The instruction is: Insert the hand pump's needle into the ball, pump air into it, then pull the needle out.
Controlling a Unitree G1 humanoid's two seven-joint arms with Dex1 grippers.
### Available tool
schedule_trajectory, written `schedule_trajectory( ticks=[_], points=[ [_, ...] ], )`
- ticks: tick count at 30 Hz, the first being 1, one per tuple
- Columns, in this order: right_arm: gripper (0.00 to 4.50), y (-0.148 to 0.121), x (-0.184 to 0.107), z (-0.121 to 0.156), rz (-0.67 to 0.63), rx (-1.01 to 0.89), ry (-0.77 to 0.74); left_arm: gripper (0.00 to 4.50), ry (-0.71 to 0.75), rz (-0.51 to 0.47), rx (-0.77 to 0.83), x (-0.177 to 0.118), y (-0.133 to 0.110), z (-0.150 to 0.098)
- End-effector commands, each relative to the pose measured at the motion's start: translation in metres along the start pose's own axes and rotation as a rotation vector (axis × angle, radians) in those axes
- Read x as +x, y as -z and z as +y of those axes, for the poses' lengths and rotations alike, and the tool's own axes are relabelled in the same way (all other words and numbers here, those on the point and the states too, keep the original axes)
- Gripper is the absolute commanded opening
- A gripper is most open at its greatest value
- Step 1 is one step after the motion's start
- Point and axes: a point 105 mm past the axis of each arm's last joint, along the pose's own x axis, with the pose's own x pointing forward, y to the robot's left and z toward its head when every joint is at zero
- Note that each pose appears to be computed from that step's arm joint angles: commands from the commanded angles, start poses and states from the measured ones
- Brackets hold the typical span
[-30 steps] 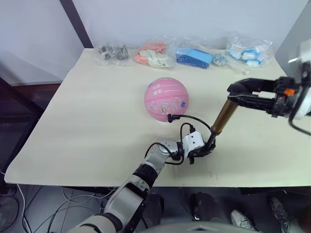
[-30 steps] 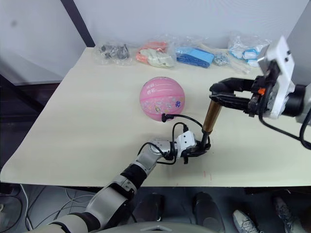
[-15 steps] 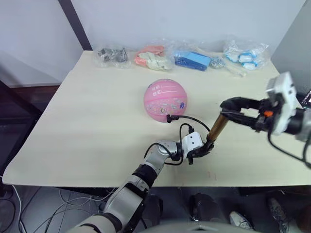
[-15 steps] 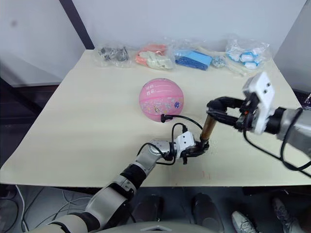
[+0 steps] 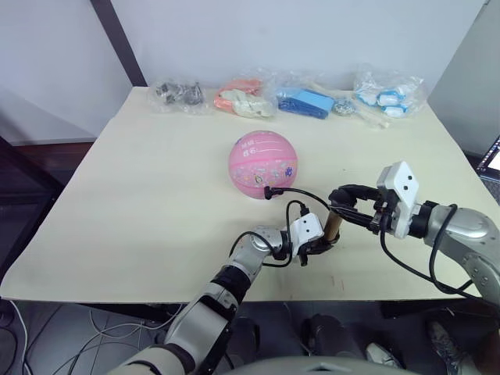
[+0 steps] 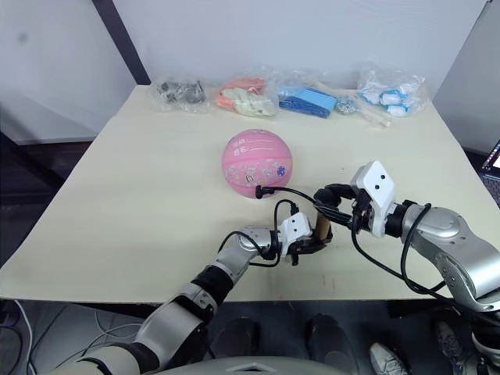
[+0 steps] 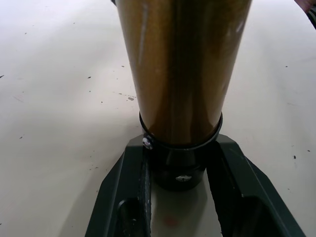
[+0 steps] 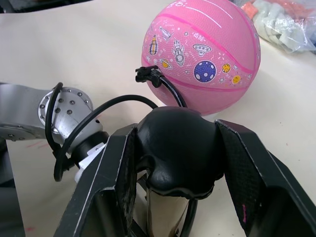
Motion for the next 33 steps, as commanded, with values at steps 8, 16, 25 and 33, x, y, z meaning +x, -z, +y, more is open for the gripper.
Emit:
schedule_trajectory(
  ticks=[8,16,25,33],
  points=[
    [1.91,-0.065,-0.039,-0.007,-0.055,0.032,-0.044,1.08,0.043,0.069,-0.029,-0.001,0.021,-0.013],
    [1.91,-0.141,-0.072,-0.005,-0.172,-0.062,-0.044,1.08,0.047,0.067,-0.03,0.0,0.021,-0.014],
    [1.91,-0.128,-0.065,-0.005,-0.114,-0.042,-0.02,1.08,0.048,0.068,-0.029,0.0,0.021,-0.013],
    [1.91,-0.033,-0.03,-0.001,0.045,0.103,-0.038,1.08,0.052,0.068,-0.026,0.001,0.02,-0.013]
  ],
)
